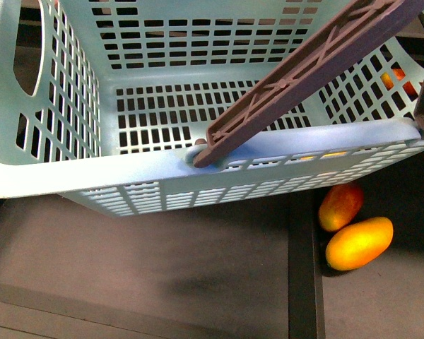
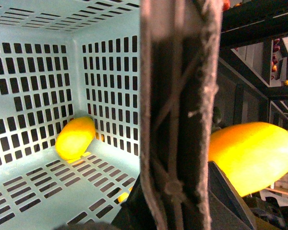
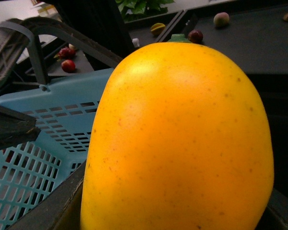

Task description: Pick lemon and mango into basket

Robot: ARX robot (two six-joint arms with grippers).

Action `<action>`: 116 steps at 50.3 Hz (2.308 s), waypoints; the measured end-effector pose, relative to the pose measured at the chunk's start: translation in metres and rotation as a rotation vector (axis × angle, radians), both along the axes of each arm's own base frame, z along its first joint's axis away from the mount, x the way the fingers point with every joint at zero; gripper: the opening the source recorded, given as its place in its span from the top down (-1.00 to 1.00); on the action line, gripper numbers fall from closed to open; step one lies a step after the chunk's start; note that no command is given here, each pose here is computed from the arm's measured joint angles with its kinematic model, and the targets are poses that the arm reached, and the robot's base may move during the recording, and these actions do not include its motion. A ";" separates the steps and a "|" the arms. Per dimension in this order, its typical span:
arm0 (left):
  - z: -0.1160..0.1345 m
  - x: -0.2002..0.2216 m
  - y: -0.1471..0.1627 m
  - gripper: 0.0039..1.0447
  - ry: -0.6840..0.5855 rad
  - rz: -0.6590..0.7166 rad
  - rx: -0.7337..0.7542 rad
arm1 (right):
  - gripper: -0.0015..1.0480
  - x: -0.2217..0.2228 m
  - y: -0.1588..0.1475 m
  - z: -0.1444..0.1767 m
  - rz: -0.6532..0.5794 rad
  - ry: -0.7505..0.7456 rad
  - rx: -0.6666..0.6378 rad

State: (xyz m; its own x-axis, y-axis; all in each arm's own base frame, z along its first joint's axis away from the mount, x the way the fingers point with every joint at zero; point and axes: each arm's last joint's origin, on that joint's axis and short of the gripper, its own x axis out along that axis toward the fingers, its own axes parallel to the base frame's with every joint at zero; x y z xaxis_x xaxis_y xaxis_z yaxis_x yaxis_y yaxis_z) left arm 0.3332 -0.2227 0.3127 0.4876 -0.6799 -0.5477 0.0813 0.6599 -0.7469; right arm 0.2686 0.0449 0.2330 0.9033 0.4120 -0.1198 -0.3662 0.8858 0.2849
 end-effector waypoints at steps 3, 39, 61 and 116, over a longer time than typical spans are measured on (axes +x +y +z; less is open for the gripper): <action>0.000 0.000 0.000 0.91 0.000 0.001 0.000 | -0.26 0.005 0.009 -0.003 -0.006 0.013 -0.003; 0.000 0.000 0.000 0.91 0.000 0.003 0.004 | -0.22 -0.050 -0.045 -0.015 -0.415 -0.172 -0.195; 0.000 0.000 0.000 0.91 0.001 0.001 0.003 | 0.97 -0.104 -0.045 -0.050 -0.406 -0.167 -0.258; 0.000 0.000 0.000 0.91 0.001 0.001 0.003 | 0.97 -0.153 -0.045 -0.060 -0.410 -0.196 -0.252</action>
